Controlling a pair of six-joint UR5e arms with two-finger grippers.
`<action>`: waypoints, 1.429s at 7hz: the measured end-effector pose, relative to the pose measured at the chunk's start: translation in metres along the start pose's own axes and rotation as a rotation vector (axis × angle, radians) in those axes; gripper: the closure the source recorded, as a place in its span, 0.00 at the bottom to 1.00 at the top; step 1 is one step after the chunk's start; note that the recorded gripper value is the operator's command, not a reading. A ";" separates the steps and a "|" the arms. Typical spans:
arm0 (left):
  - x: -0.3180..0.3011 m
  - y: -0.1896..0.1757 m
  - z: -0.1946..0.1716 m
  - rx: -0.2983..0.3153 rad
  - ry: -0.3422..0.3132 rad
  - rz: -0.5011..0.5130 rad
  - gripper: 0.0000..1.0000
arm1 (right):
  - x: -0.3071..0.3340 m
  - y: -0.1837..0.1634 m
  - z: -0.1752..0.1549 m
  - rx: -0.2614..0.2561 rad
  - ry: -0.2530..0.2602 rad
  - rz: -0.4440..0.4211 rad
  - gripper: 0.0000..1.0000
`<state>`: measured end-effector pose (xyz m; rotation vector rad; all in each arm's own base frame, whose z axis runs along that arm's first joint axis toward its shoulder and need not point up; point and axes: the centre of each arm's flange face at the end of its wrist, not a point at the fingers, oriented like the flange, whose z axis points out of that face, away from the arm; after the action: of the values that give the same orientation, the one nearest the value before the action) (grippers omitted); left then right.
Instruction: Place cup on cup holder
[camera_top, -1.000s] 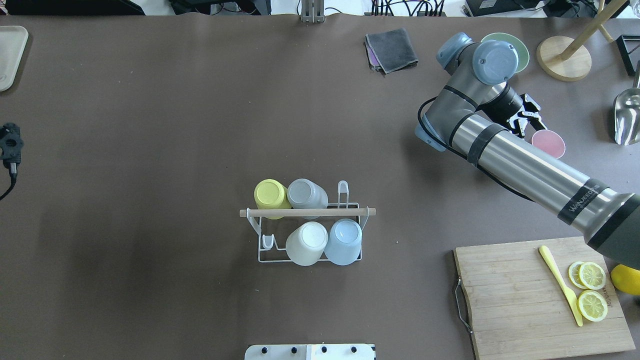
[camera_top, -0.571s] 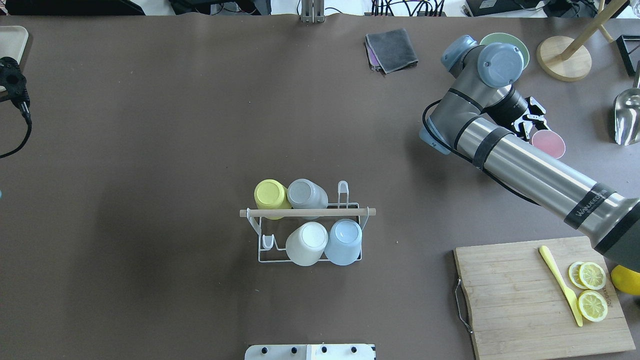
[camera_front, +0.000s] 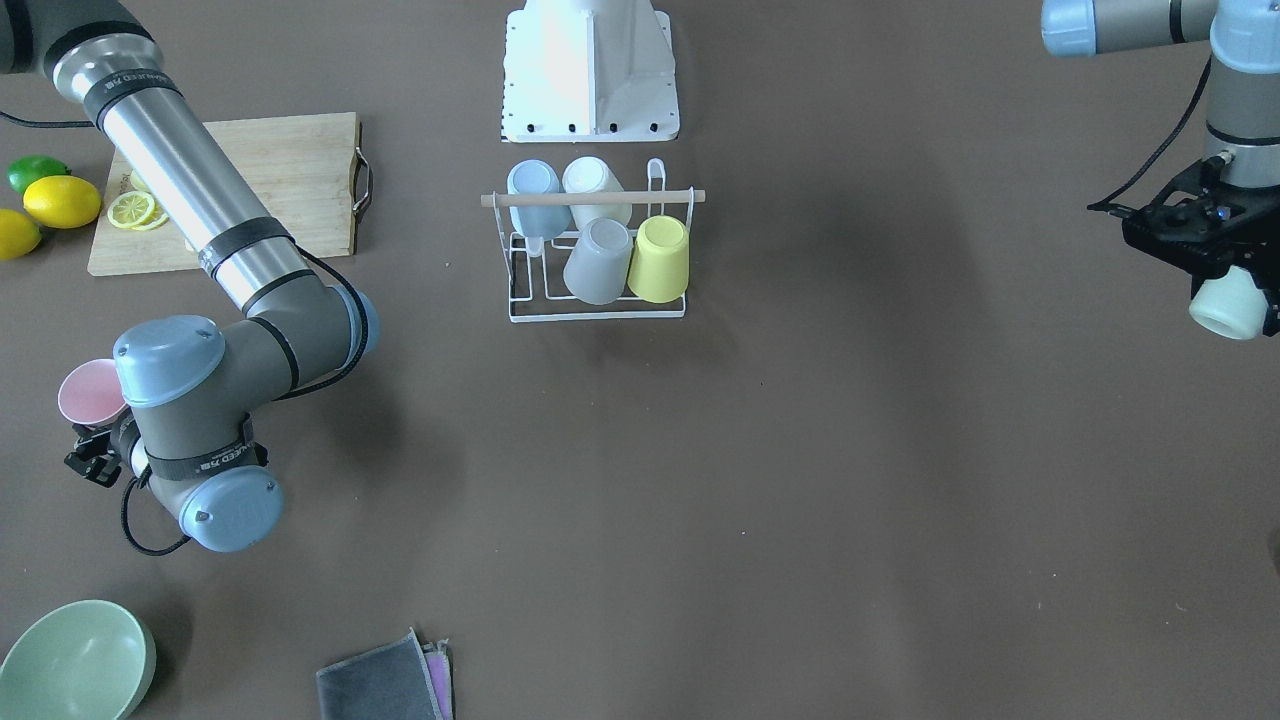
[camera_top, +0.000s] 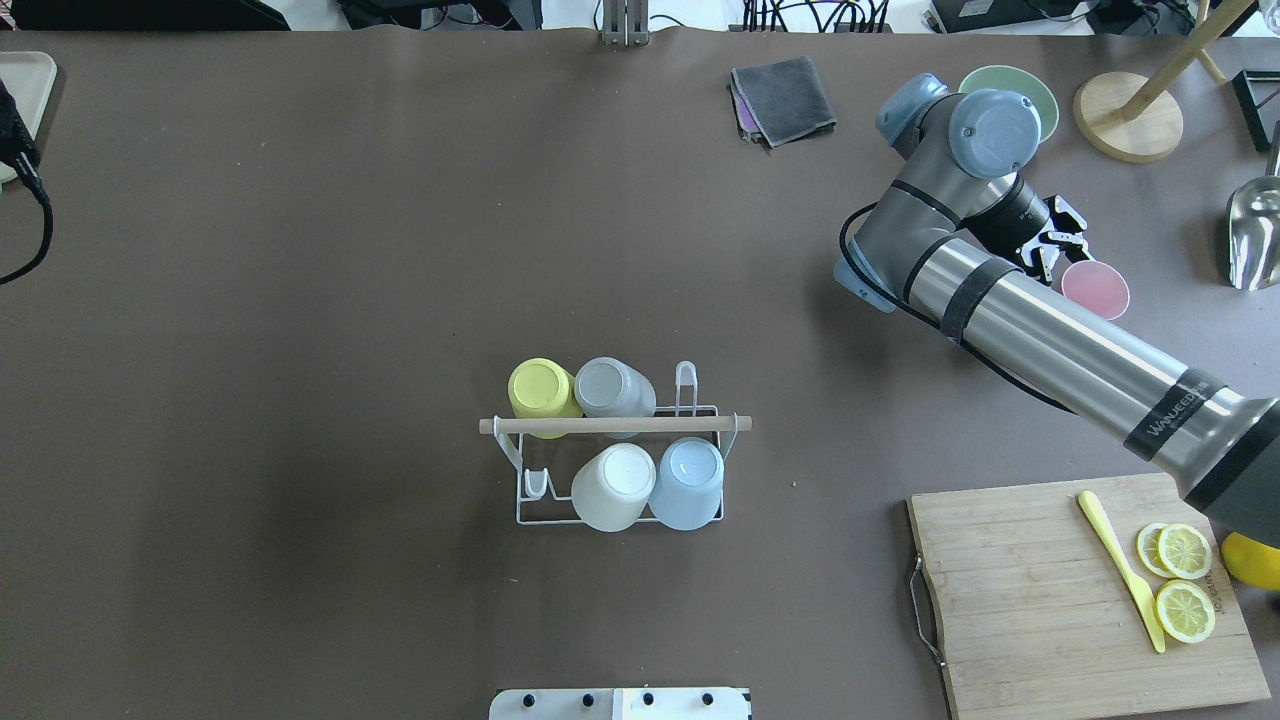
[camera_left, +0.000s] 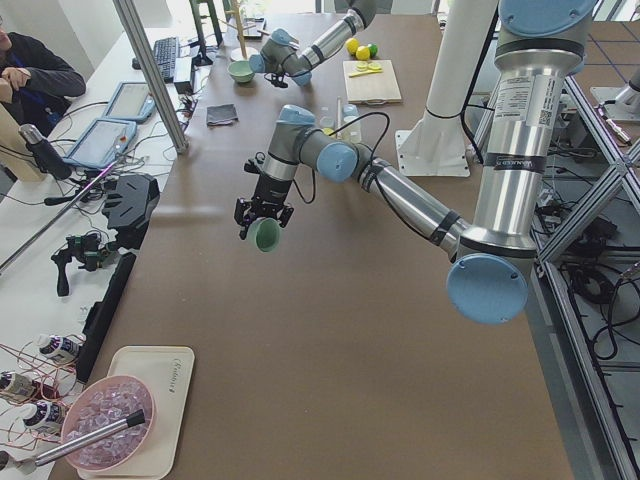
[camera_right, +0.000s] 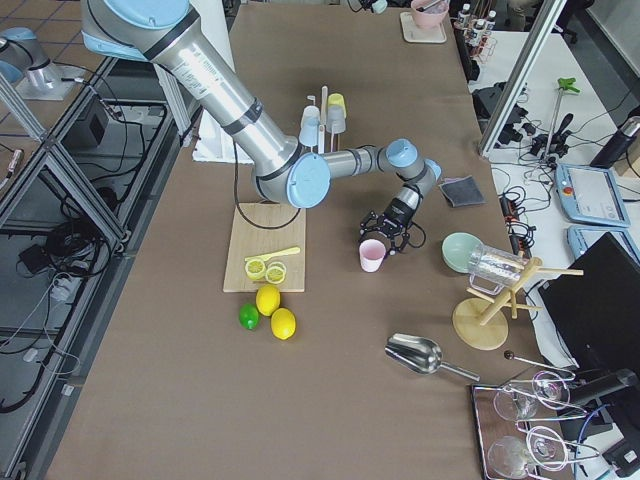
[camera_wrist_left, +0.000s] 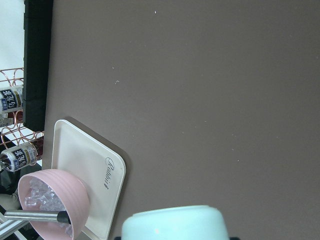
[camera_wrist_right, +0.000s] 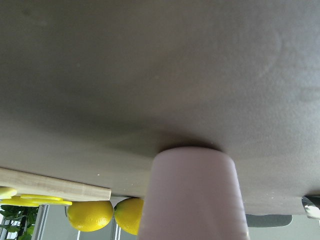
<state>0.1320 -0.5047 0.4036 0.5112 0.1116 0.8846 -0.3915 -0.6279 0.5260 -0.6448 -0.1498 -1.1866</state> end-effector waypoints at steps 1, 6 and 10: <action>0.001 -0.003 -0.005 0.033 0.009 -0.020 0.82 | -0.003 -0.003 0.001 -0.003 0.003 0.008 0.01; 0.016 -0.034 0.013 0.532 0.146 -0.003 0.93 | 0.006 0.004 0.003 -0.010 0.018 -0.005 0.28; 0.026 -0.034 0.026 0.747 0.174 0.046 1.00 | 0.010 0.008 0.000 -0.004 0.019 -0.006 0.62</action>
<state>0.1801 -0.5124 0.4132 1.1328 0.6052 0.9183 -0.3808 -0.6338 0.5275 -0.6368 -0.1341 -1.1988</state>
